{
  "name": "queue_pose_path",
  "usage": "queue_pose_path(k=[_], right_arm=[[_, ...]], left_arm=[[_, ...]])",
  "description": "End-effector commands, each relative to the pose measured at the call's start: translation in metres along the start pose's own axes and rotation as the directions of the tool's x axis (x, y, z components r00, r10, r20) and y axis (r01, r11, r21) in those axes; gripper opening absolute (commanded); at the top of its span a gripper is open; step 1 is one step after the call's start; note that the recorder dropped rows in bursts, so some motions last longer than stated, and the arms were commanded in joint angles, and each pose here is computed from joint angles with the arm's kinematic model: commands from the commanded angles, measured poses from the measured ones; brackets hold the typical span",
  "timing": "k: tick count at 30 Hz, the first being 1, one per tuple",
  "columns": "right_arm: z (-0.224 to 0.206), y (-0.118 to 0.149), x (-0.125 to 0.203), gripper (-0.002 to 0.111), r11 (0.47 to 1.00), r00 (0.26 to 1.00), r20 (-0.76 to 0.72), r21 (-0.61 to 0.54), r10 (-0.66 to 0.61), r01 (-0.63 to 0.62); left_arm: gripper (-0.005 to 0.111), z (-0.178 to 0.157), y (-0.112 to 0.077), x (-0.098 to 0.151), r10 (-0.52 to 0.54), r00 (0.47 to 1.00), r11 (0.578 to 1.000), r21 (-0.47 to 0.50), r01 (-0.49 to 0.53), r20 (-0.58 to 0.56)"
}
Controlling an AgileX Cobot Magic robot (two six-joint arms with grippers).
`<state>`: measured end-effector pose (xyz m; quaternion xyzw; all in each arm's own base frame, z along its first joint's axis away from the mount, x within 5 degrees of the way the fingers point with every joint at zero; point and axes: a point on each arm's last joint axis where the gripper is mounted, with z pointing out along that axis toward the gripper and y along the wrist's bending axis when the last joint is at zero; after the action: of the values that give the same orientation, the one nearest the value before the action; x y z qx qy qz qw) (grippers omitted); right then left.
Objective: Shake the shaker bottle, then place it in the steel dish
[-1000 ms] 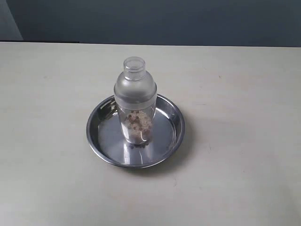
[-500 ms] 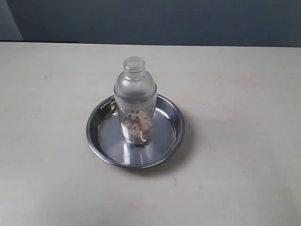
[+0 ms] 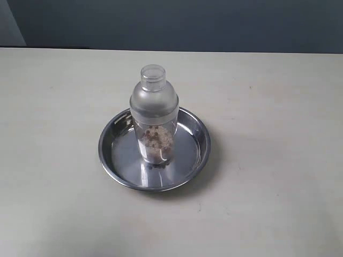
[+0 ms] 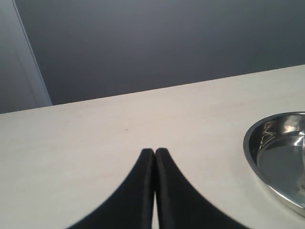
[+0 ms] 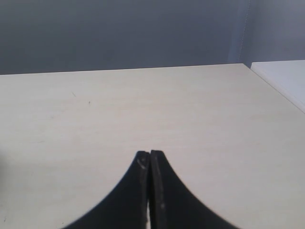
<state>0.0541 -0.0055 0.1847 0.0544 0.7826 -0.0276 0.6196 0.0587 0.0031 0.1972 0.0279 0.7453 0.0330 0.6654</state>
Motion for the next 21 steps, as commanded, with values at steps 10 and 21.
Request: queue_pose_path(k=[10, 21], right_arm=[[-0.0002, -0.0003, -0.0009, -0.001, 1.0, 1.0, 0.016, 0.005, 0.0, 0.0], [-0.0002, -0.0003, -0.0009, -0.001, 1.0, 1.0, 0.016, 0.005, 0.0, 0.0]], left_arm=[[0.0, -0.0026, -0.0035, 0.0047, 0.028, 0.999, 0.999, 0.038, -0.027, -0.024], [0.0, -0.0026, -0.0035, 0.0049, 0.028, 0.999, 0.999, 0.038, -0.027, -0.026]])
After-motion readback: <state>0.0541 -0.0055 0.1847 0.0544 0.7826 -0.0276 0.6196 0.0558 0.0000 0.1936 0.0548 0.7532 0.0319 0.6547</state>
